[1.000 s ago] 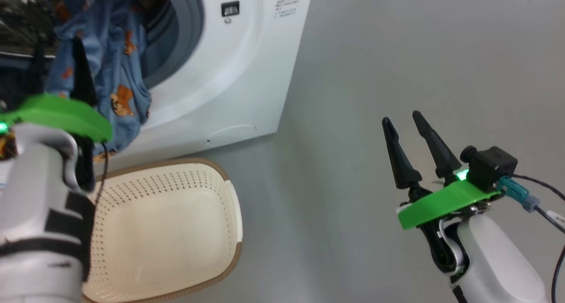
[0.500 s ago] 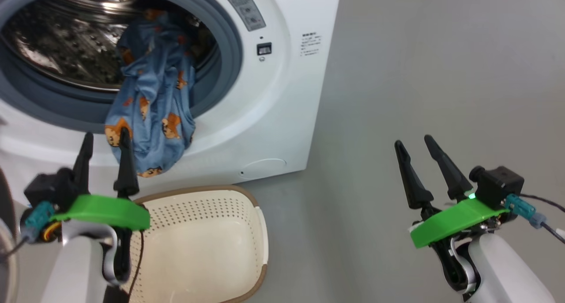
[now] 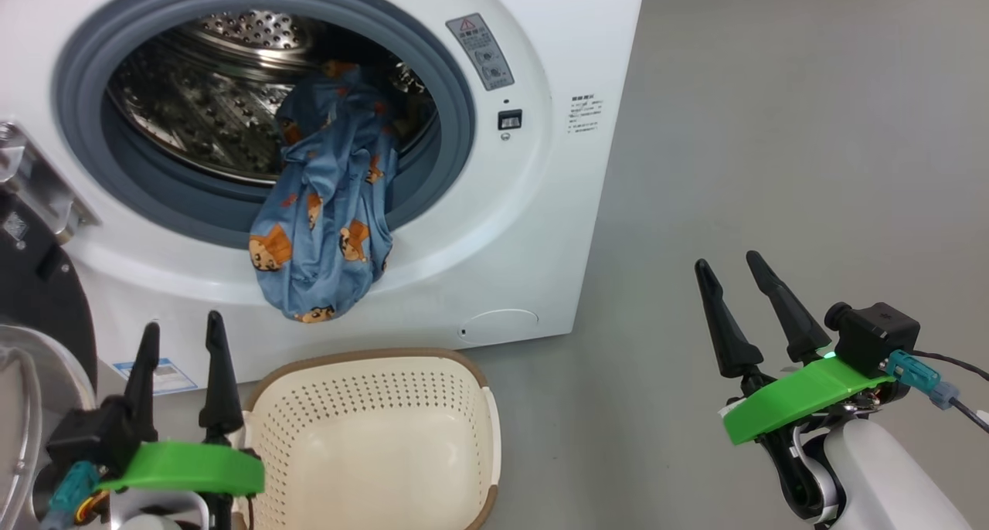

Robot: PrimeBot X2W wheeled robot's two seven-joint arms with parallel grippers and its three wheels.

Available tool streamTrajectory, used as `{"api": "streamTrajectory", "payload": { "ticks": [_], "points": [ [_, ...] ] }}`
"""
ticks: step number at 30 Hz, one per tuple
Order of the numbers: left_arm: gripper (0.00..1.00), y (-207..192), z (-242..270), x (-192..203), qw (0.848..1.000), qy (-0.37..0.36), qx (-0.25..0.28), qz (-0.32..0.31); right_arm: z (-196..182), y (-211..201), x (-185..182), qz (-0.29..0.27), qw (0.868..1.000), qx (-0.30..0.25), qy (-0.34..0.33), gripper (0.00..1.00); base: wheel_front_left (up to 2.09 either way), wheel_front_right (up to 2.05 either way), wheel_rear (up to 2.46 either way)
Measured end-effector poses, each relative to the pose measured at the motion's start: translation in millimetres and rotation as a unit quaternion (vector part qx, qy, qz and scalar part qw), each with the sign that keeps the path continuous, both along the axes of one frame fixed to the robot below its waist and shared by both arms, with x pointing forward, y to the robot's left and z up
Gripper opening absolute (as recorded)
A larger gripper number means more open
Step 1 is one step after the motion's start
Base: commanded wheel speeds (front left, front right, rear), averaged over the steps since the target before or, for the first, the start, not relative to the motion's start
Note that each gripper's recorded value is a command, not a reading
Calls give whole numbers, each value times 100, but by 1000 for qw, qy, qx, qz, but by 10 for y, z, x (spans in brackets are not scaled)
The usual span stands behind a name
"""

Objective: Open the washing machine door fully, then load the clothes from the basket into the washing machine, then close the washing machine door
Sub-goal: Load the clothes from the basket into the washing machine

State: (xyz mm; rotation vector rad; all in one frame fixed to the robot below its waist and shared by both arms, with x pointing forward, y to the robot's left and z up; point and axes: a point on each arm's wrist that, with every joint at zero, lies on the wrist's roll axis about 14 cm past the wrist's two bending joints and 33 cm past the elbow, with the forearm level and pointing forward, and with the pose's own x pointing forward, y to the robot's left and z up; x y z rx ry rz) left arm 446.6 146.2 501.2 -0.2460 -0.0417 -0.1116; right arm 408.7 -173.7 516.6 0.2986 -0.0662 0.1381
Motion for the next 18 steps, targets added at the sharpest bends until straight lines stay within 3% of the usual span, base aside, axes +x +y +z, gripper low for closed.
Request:
{"api": "streamTrajectory", "payload": {
  "ticks": [18],
  "points": [
    [100, 91, 19, -201, 1000, -3, -2, 18, 5, 38, -32, 10, 1000, -7, -1, 100, 0, 0, 0]
  ]
}}
